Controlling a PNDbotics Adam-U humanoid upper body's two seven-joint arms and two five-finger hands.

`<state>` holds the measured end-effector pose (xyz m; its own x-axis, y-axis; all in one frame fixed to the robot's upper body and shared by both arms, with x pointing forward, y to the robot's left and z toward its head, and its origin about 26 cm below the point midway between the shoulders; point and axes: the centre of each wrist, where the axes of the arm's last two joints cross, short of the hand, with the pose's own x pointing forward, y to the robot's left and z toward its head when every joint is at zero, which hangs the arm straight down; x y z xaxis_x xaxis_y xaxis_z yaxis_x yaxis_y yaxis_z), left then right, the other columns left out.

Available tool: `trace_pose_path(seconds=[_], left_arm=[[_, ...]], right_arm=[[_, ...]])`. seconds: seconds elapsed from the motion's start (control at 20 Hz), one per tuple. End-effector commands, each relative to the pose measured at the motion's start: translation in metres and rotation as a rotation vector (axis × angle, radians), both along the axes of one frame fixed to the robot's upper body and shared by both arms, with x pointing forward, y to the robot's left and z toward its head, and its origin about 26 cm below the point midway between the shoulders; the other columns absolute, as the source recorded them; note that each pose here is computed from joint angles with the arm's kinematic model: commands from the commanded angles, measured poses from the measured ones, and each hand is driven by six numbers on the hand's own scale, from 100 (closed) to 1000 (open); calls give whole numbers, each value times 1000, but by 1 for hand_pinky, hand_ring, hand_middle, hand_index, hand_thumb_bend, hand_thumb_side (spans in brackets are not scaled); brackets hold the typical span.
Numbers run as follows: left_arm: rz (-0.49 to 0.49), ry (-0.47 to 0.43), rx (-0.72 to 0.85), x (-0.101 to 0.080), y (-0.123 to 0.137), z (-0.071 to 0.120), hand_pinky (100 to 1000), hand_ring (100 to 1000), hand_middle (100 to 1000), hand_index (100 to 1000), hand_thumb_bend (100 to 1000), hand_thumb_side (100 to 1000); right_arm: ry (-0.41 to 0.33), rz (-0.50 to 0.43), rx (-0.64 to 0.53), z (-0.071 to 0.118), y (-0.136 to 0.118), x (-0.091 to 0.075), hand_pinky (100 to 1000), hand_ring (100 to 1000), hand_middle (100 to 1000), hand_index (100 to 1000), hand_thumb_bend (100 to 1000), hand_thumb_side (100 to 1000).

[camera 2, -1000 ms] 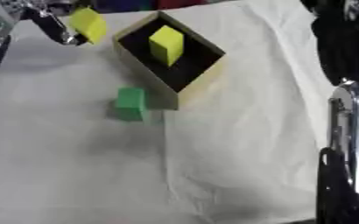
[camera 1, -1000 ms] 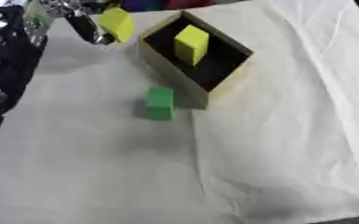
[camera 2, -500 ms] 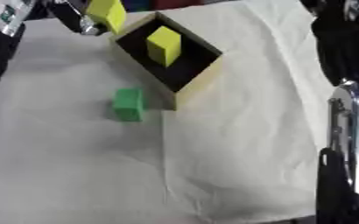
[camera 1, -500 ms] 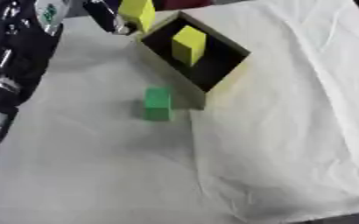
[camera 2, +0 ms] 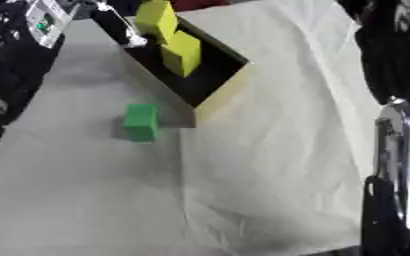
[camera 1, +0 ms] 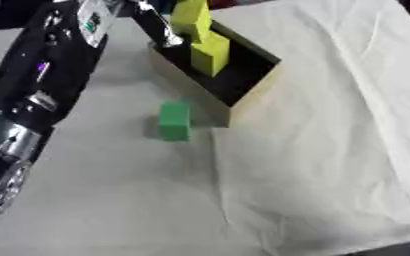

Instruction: Pick up objects on the table and place them in the box.

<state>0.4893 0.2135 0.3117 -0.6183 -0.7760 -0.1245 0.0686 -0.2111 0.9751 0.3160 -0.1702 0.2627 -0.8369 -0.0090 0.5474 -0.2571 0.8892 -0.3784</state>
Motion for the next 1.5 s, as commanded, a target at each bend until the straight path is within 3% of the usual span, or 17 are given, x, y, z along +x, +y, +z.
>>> trace_pose_path(seconds=[0.05, 0.4, 0.45, 0.6, 0.65, 0.7, 0.95, 1.2, 1.5], left_arm=[[13, -36, -3, 0, -1, 12, 554, 612, 518, 673, 100, 389], [53, -39, -22, 7, 1, 1, 552, 610, 517, 672, 100, 405], [55, -39, -19, 7, 2, -1, 572, 627, 538, 706, 100, 456], [70, -49, 2, 8, 2, -4, 610, 669, 580, 753, 100, 438], [73, -58, 8, 8, 2, -5, 649, 728, 667, 837, 100, 441], [76, -71, 16, 8, 2, -4, 651, 740, 693, 861, 100, 458], [93, -125, 50, 8, 2, -4, 695, 789, 761, 920, 327, 639], [134, -177, 72, 8, 5, -1, 751, 837, 802, 954, 488, 720], [167, -216, 115, 7, 9, 3, 766, 851, 806, 959, 498, 706]], right_arm=[[-41, 23, 9, 9, 3, -5, 788, 781, 590, 722, 100, 1000], [-50, 42, 13, 11, 7, -6, 788, 782, 590, 722, 100, 1000], [-51, 43, 13, 11, 7, -6, 788, 782, 590, 722, 100, 1000], [-52, 46, 10, 12, 8, -6, 788, 782, 590, 722, 100, 1000], [-52, 46, 10, 12, 8, -6, 788, 782, 590, 722, 100, 1000], [-52, 46, 10, 12, 8, -6, 788, 782, 590, 722, 100, 1000], [-48, 48, 9, 11, 8, -6, 788, 782, 589, 722, 100, 1000], [-41, 49, 5, 10, 7, -6, 787, 782, 589, 722, 100, 1000], [-29, 52, 2, 7, 7, -6, 787, 782, 589, 721, 100, 1000]])
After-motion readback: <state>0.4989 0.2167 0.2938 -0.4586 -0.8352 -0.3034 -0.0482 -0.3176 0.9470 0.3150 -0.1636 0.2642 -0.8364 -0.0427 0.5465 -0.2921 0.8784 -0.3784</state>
